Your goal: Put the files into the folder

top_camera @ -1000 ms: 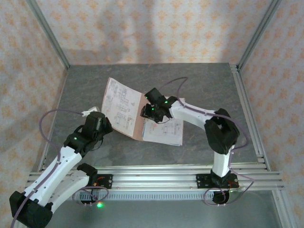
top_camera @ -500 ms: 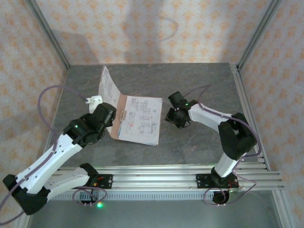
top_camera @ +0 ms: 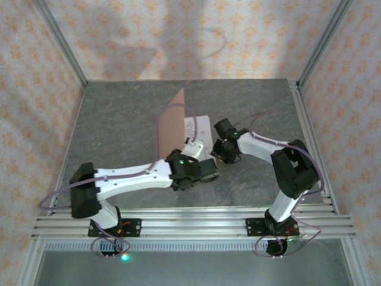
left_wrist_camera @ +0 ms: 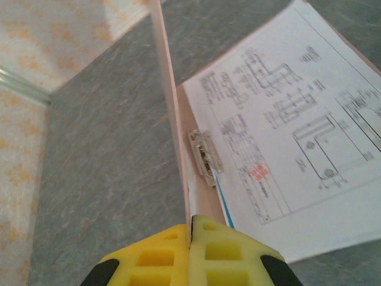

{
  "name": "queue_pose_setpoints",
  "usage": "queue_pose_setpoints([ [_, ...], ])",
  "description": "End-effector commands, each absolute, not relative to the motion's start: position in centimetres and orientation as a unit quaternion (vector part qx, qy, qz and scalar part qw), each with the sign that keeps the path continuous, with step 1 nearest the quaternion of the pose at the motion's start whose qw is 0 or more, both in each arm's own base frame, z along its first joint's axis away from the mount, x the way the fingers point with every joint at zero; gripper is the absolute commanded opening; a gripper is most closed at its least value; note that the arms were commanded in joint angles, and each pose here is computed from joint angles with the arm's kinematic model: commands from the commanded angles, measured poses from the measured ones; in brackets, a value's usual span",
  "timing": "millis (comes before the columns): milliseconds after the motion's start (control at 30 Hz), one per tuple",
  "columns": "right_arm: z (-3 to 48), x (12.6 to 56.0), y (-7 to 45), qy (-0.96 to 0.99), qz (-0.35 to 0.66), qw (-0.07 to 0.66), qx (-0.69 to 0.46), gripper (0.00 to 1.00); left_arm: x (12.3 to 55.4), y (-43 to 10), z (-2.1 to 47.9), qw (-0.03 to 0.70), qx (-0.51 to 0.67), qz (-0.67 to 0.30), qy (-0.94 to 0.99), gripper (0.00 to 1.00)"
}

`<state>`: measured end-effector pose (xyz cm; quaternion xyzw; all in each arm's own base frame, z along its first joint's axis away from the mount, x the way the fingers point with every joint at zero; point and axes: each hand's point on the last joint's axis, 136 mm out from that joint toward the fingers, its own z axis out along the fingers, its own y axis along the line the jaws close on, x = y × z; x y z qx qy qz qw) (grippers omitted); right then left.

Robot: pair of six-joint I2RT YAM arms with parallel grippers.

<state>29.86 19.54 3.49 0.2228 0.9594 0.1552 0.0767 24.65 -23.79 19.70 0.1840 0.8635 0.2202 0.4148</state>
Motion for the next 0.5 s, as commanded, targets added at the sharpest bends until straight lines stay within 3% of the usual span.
queue_pose_setpoints([
  [0,5.4,30.0,17.6,0.951,0.146,0.118,0.244,0.35,24.4,-25.8,18.7,0.413,0.175,0.200,0.871,0.00],
  [100,6.9,29.6,15.7,0.947,0.129,0.155,0.251,0.38,24.1,-28.7,16.0,0.389,0.172,0.145,0.893,0.00],
  [167,7.8,29.1,14.6,0.942,0.121,0.180,0.257,0.40,23.9,-30.7,14.6,0.375,0.175,0.104,0.904,0.09],
  [333,10.0,27.7,11.6,0.927,0.103,0.239,0.269,0.54,23.1,-35.4,13.5,0.351,0.178,-0.011,0.919,0.55],
  [367,10.5,27.6,11.2,0.925,0.102,0.249,0.268,0.58,23.1,-35.6,13.9,0.353,0.174,-0.021,0.919,0.69],
  [400,11.1,27.4,10.9,0.922,0.101,0.259,0.268,0.64,23.1,-35.6,14.6,0.355,0.170,-0.036,0.919,0.93],
  [433,12.0,27.3,10.5,0.919,0.103,0.274,0.265,0.81,23.0,-35.6,15.4,0.356,0.164,-0.059,0.918,1.00],
  [467,12.7,27.3,10.4,0.917,0.108,0.285,0.258,1.00,23.0,-35.6,16.0,0.357,0.157,-0.083,0.917,0.99],
])
